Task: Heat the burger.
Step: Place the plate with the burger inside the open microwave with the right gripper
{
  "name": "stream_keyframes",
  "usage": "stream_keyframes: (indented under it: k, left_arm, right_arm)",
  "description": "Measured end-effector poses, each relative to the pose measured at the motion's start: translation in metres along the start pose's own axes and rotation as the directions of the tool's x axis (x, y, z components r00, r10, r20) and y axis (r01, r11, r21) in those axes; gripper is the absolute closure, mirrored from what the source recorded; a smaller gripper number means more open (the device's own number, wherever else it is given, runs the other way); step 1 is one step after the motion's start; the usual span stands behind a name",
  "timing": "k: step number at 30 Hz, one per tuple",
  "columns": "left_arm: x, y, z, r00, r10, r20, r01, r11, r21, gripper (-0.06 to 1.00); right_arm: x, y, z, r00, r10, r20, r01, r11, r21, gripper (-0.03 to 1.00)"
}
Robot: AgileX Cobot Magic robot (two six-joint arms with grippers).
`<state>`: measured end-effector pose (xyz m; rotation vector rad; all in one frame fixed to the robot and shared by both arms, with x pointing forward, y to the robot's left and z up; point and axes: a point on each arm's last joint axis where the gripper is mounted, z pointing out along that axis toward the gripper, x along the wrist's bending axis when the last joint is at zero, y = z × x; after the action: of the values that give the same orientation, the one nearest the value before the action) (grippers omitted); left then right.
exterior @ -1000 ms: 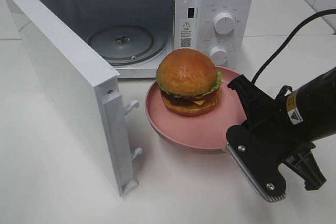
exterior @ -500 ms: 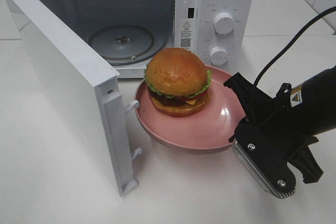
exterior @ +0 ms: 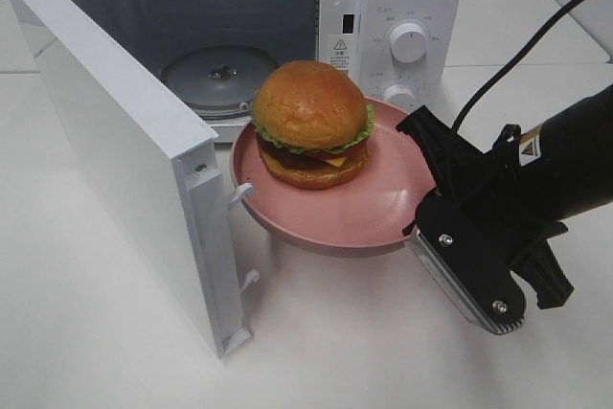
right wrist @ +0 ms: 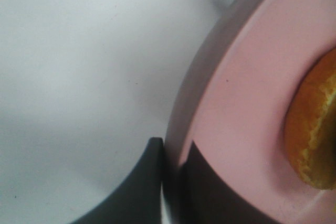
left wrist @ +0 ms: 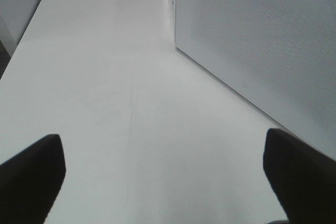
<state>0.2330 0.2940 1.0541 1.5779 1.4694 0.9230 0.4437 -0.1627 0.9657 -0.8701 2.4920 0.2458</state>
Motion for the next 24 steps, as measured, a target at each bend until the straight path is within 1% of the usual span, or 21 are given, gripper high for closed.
stream_keyframes:
  k: [12,19,23,24]
  left_arm:
    - [0.000,0.000,0.000,1.000,0.000,0.000,0.000,1.000,0.000,0.01]
    - [0.000,0.000,0.000,1.000,0.000,0.000,0.000,1.000,0.000,0.01]
    - [0.000,0.000,0.000,1.000,0.000,0.000,0.000,1.000,0.000,0.01]
    - [0.000,0.000,0.000,1.000,0.000,0.000,0.000,1.000,0.000,0.01]
  right_arm:
    - [-0.017,0.001,0.015,1.000,-0.009,-0.024,0.008,1.000,-0.009,0.93]
    - [-0.034,-0.001,0.024,0.999,-0.010,-0.045,0.009,1.000,-0.018,0.93]
    - [-0.040,-0.002,0.027,0.999,-0.011,-0.046,0.010,1.000,-0.019,0.93]
    - [-0.045,-0.002,0.030,0.999,-0.011,-0.046,0.010,1.000,-0.019,0.93]
